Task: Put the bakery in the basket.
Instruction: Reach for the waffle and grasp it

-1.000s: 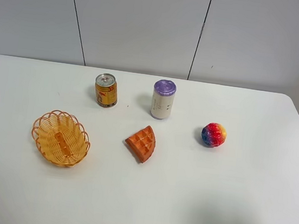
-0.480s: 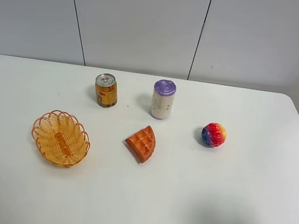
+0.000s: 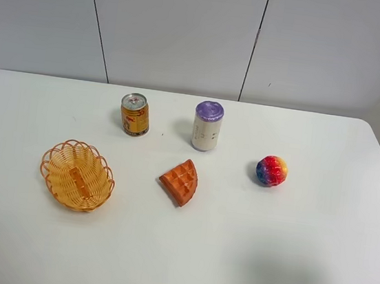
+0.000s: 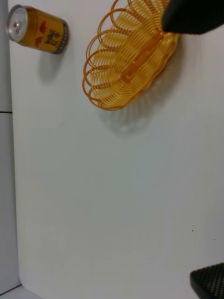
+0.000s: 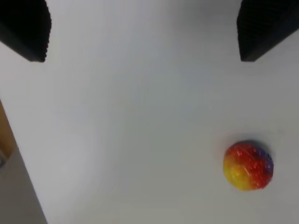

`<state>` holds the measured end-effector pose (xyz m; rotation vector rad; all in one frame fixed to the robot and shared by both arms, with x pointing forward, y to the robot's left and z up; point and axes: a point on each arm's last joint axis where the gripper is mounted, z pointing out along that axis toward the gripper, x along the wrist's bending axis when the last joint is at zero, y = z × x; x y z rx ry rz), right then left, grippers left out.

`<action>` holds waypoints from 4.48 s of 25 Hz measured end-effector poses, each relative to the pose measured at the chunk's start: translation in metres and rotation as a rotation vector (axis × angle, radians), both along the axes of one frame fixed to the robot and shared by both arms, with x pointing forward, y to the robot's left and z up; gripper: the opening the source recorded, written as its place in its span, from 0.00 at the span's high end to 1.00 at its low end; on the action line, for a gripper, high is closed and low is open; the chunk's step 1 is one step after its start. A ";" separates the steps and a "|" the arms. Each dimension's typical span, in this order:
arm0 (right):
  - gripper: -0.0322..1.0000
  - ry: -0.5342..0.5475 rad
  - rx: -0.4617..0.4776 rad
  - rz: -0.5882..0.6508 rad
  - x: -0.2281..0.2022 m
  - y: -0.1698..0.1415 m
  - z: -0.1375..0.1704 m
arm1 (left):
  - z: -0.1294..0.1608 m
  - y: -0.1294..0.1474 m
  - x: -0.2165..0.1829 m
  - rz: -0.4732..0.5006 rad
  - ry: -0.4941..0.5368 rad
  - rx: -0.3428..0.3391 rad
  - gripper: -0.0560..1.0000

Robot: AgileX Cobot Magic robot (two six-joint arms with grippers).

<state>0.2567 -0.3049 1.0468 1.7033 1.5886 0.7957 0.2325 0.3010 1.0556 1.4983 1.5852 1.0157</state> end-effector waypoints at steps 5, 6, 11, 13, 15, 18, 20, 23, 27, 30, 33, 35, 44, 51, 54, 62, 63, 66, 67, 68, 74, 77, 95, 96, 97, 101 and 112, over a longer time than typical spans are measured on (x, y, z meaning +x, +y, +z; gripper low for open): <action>0.20 0.196 0.001 0.068 0.029 0.005 -0.006 | 0.000 0.000 0.000 0.000 0.000 0.000 0.00; 0.20 0.208 0.007 0.079 0.034 0.006 -0.004 | 0.000 0.000 0.000 0.000 0.000 0.000 0.00; 0.20 0.177 0.013 0.134 0.059 0.011 0.023 | 0.000 0.000 0.000 0.000 0.000 0.000 0.00; 0.20 0.201 0.016 0.171 0.073 0.013 0.032 | 0.000 0.000 0.000 0.000 0.000 0.000 0.00; 0.20 0.224 0.036 0.209 0.090 0.017 0.039 | 0.000 0.000 0.000 0.000 0.000 0.000 0.00; 0.20 0.266 0.072 0.250 0.119 0.022 0.043 | 0.000 0.000 0.000 0.000 0.000 0.000 0.00; 0.20 0.296 0.080 0.278 0.139 0.025 0.041 | 0.000 0.000 0.000 0.000 0.000 0.000 0.00; 0.20 0.321 0.062 0.356 0.163 0.038 0.038 | 0.000 0.000 0.000 0.000 0.000 0.000 0.00; 0.20 0.371 0.041 0.479 0.191 0.069 0.029 | 0.000 0.000 0.000 0.000 0.000 0.000 0.00; 0.20 0.410 0.022 0.570 0.211 0.100 0.021 | 0.000 0.000 0.000 0.000 0.000 0.000 0.00; 0.20 0.453 -0.004 0.646 0.231 0.133 0.013 | 0.000 0.000 0.000 0.000 0.000 0.000 0.00; 0.20 0.472 -0.014 0.665 0.238 0.144 0.007 | 0.000 0.000 0.000 0.000 0.000 0.000 0.00; 0.20 0.565 -0.059 0.799 0.271 0.233 -0.043 | 0.000 0.000 0.000 0.000 0.000 0.000 0.00; 0.20 0.656 -0.080 0.790 0.269 0.257 -0.079 | 0.000 0.000 0.000 0.000 0.000 0.000 0.00; 0.20 0.671 -0.069 0.764 0.273 0.262 -0.087 | 0.000 0.000 0.000 0.000 0.000 0.000 0.00; 0.20 0.706 -0.051 0.699 0.282 0.269 -0.109 | 0.000 0.000 0.000 0.000 0.000 0.000 0.00; 0.20 0.713 -0.050 0.692 0.283 0.270 -0.112 | 0.000 0.000 0.000 0.000 0.000 0.000 0.00; 0.20 0.721 -0.043 0.675 0.285 0.271 -0.116 | 0.000 0.000 0.000 0.000 0.000 0.000 0.00; 0.20 0.727 -0.044 0.669 0.285 0.271 -0.119 | 0.000 0.000 0.000 0.000 0.000 0.000 0.00; 0.20 0.729 -0.044 0.667 0.285 0.272 -0.120 | 0.000 0.000 0.000 0.000 0.000 0.000 0.00; 0.20 0.767 -0.056 0.654 0.286 0.272 -0.136 | 0.000 0.000 0.000 0.000 0.000 0.000 0.00; 0.20 0.773 -0.060 0.638 0.287 0.272 -0.139 | 0.000 0.000 0.000 0.000 0.000 0.000 0.00; 0.20 0.757 -0.062 0.611 0.301 0.281 -0.153 | 0.000 0.000 0.000 0.000 0.000 0.000 0.00; 0.20 0.757 -0.062 0.611 0.301 0.281 -0.153 | 0.000 0.000 0.000 0.000 0.000 0.000 0.00; 0.20 0.755 -0.058 0.612 0.304 0.283 -0.153 | 0.000 0.000 0.000 0.000 0.000 0.000 0.00; 0.20 0.772 -0.063 0.609 0.304 0.283 -0.158 | 0.000 0.000 0.000 0.000 0.000 0.000 0.00; 0.20 0.798 -0.071 0.604 0.304 0.283 -0.168 | 0.000 0.000 0.000 0.000 0.000 0.000 0.00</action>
